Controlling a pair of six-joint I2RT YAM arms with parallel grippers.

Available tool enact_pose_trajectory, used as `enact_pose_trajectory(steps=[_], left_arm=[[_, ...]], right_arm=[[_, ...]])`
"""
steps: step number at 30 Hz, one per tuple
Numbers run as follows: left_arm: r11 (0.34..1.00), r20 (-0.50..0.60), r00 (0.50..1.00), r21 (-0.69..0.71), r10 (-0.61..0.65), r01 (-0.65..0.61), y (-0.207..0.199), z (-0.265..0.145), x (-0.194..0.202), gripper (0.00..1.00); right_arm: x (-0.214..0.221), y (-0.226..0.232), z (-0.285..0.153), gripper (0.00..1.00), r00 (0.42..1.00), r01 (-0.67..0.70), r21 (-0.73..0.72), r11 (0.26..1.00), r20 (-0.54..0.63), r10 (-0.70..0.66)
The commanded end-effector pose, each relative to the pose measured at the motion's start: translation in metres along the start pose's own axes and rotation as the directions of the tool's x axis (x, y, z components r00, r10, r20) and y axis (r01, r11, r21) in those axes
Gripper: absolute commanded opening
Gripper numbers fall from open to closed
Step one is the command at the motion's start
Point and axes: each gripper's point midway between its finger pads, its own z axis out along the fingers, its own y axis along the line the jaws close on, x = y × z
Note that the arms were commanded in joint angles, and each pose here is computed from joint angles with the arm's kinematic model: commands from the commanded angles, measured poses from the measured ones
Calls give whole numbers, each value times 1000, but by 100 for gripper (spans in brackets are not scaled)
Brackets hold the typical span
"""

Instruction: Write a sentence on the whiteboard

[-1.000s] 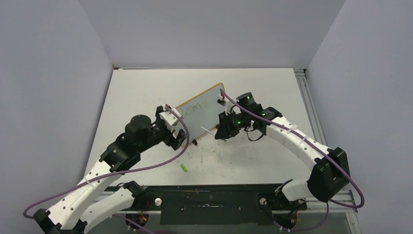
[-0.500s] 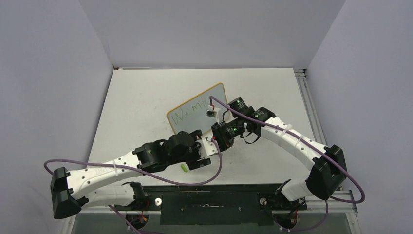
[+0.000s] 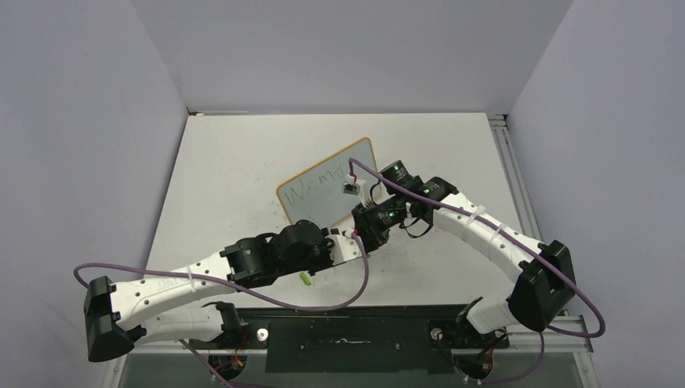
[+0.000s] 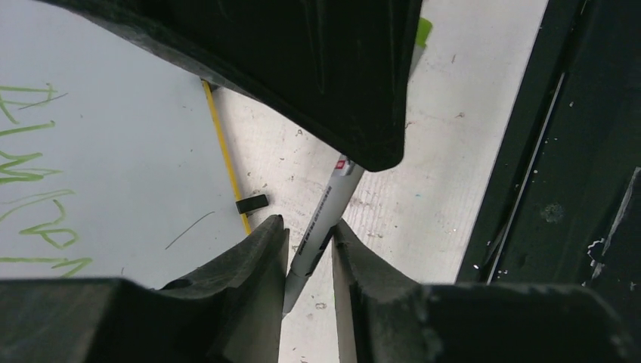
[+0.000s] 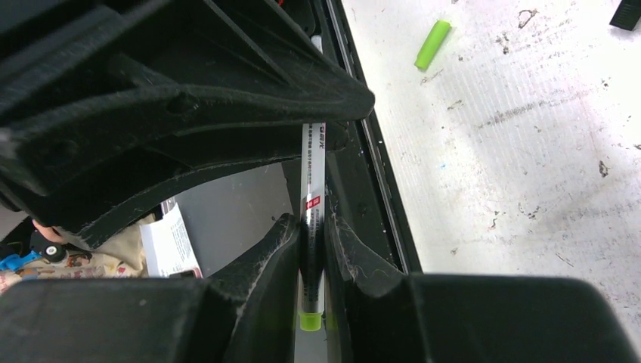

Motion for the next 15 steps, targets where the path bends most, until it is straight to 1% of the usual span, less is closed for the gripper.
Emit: enact_pose_trajectory(steps=[1,2,4,7,8,9,13,15], left_arm=[[999,76,997,16,-34,33,-2,0,-26,18],[999,80,996,17,-39,38,-3,0,-27,10],[998,84,995,12,-55,55,-3,0,-26,0],[996,112,990,3,-90,90,-3,0,-26,0],[995,119,988,-1,-103,104,-2,0,-25,0],[994,125,986,-2,-113,114,-1,-1,-25,0],[988,134,979,16,-156,155,3,-3,-24,0],[986,141,976,22,-166,164,5,-4,-24,0]], right_arm=[[-20,17,-4,5,995,78,-50,996,73,-74],[-21,17,-4,5,994,77,-43,996,82,-73],[-25,15,-6,8,992,70,-24,997,106,-67],[-31,10,-8,18,987,53,7,999,153,-53],[-32,8,-8,24,985,44,20,999,165,-47],[-33,7,-9,28,984,40,28,999,174,-45],[-32,5,-8,39,982,27,44,999,184,-34],[-31,6,-7,40,982,30,43,999,184,-37]])
